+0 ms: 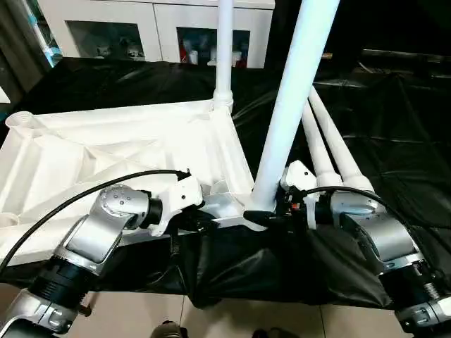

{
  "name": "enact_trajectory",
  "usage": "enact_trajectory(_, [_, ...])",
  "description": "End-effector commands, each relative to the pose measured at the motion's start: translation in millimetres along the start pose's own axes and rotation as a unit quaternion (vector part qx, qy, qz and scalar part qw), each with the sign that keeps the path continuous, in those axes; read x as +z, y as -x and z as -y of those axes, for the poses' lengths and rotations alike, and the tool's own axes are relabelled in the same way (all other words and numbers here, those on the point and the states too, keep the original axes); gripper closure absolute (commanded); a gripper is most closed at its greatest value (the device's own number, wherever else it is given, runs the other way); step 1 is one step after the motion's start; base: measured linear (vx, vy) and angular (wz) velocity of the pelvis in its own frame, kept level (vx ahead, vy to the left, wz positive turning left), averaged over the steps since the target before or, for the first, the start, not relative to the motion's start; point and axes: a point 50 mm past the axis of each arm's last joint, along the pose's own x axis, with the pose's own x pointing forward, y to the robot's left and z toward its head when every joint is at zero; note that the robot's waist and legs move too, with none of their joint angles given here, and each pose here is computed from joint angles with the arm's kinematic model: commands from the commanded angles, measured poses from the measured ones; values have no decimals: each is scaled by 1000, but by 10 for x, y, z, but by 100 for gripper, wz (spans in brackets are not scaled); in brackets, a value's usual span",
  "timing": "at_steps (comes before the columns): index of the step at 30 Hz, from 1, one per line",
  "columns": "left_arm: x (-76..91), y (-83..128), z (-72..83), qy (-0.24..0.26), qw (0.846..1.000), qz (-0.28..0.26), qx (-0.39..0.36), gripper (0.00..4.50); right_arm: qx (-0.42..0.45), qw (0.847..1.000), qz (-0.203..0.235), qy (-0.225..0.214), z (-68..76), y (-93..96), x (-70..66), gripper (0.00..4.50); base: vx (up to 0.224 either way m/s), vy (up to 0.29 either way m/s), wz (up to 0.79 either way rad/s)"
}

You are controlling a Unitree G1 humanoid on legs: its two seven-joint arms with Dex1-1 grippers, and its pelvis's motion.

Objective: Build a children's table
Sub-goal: Rotate leg to tighten

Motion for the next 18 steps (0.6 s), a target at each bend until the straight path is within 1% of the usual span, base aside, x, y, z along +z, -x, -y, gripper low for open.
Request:
enact_trajectory(1, [23,-19,-18,-1,1000,8,7,450,-1,1000,15,-16,-6,-29,6,171,0,0,0])
enact_trajectory(2, [7,-29,-50,5,1000,1,22,450,-13,999,18,-28,4,-43,-13,172,0,0,0])
enact_trajectory(4, [10,-72,-162,38,997,5,73,450,-76,995,26,-61,79,-109,-70,174,0,0,0])
enact_trajectory(6, [28,-117,-235,56,993,7,104,450,-129,987,30,-93,140,-176,-127,174,0,0,0])
enact_trajectory(7, [32,-128,-249,58,992,7,111,450,-141,985,30,-99,154,-189,-139,174,0,0,0])
enact_trajectory(8, [42,-156,-283,65,990,7,126,450,-170,978,29,-113,184,-223,-169,174,0,0,0])
enact_trajectory(9, [64,-205,-333,75,986,6,150,450,-206,969,30,-133,215,-281,-205,174,0,0,0])
enact_trajectory(12, [132,-341,-419,100,975,11,197,450,-267,948,25,-170,244,-444,-260,174,0,0,0])
enact_trajectory(14, [183,-441,-441,111,970,17,216,450,-285,941,24,-179,229,-574,-249,174,0,0,0])
enact_trajectory(15, [216,-502,-433,112,970,22,215,450,-291,938,23,-185,219,-649,-230,174,0,0,0])
enact_trajectory(16, [243,-548,-420,112,971,26,212,450,-290,938,26,-189,206,-703,-209,174,0,0,0])
enact_trajectory(18, [278,-631,-380,112,973,28,200,450,-266,941,47,-204,170,-795,-142,174,0,0,0])
